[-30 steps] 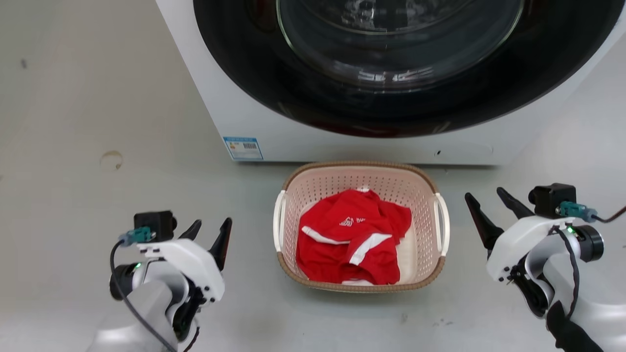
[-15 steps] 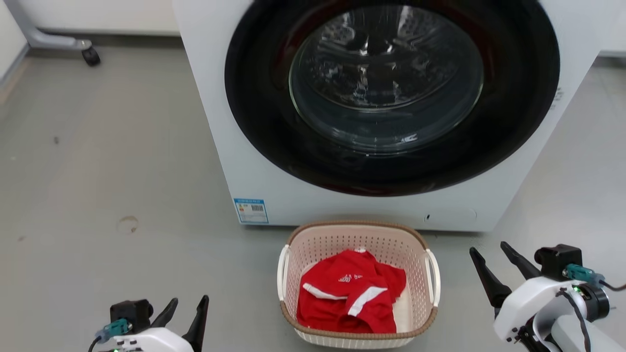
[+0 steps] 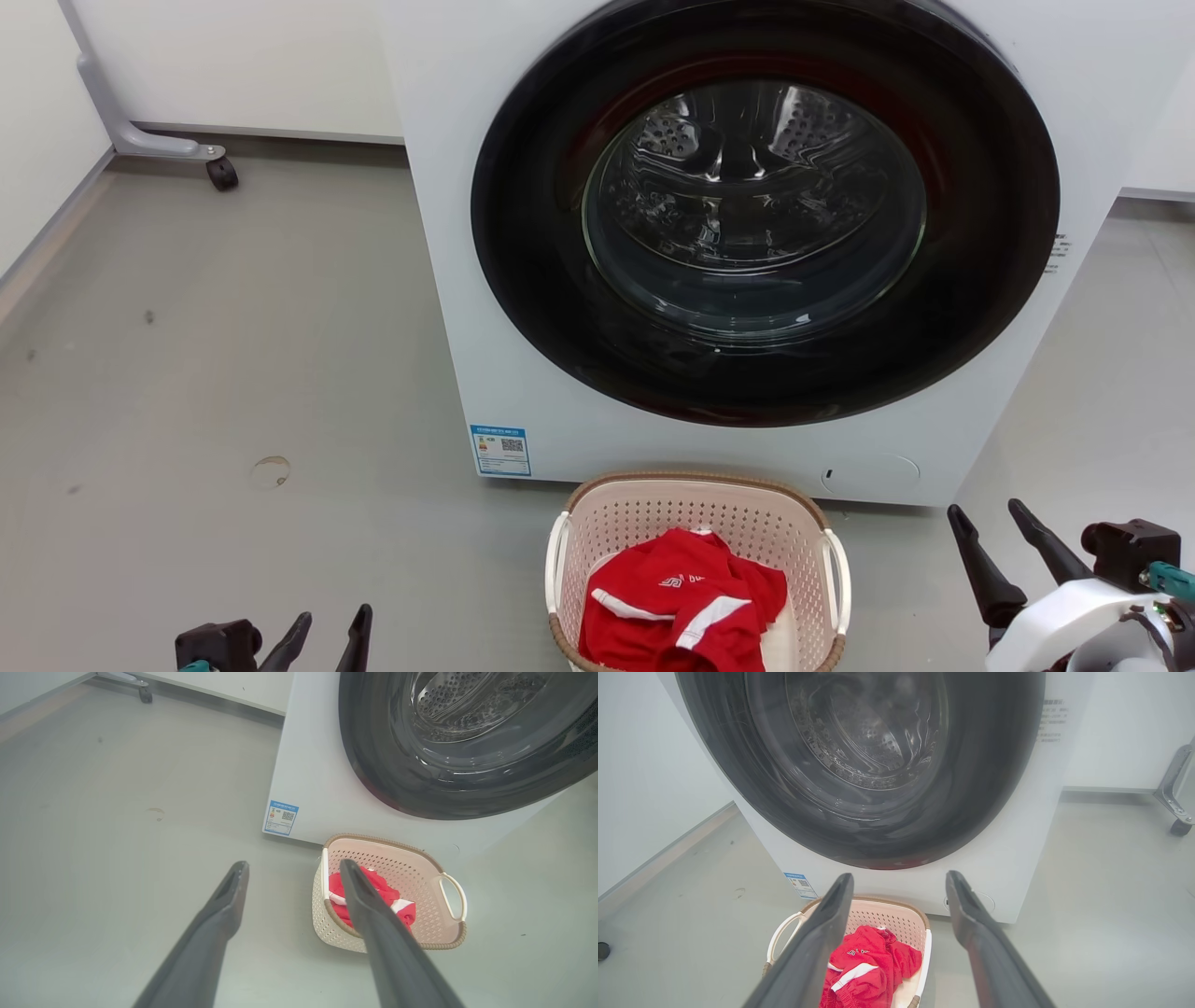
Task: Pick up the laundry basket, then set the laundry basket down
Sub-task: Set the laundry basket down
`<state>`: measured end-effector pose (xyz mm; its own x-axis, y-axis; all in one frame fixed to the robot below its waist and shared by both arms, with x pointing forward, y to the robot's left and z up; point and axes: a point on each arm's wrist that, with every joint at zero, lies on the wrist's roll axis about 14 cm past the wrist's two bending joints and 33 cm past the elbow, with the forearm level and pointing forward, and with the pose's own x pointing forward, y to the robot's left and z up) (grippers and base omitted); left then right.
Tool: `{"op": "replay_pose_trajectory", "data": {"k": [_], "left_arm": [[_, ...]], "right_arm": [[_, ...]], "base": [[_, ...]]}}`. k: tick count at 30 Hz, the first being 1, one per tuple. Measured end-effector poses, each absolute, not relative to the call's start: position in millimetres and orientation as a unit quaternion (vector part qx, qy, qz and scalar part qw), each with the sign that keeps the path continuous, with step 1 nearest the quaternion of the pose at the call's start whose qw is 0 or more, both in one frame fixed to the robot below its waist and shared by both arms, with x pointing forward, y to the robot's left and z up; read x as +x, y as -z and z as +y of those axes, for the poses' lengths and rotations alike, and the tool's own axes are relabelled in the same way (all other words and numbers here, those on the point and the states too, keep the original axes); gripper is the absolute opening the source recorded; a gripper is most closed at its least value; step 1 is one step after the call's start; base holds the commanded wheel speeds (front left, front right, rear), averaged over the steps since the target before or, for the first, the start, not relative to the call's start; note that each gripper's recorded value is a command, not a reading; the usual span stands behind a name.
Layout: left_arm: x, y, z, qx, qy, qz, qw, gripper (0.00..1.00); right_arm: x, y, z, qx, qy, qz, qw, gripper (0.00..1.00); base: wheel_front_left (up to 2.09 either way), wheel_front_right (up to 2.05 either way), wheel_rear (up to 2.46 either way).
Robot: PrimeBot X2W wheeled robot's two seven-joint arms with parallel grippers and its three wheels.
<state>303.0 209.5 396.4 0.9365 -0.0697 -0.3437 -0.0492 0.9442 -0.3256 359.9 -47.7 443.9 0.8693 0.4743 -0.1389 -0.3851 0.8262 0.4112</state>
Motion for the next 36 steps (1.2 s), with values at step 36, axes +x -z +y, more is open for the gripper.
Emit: {"op": "replay_pose_trajectory", "data": {"k": [36], "left_arm": [[305,-495,194,-0.126,0.026,0.130,0.983,1.00]], "right_arm": [[375,-491,-75,0.180,-0.228,0.068,0.954,1.00]], "base": [[0.00,0.00,0.00]]}}
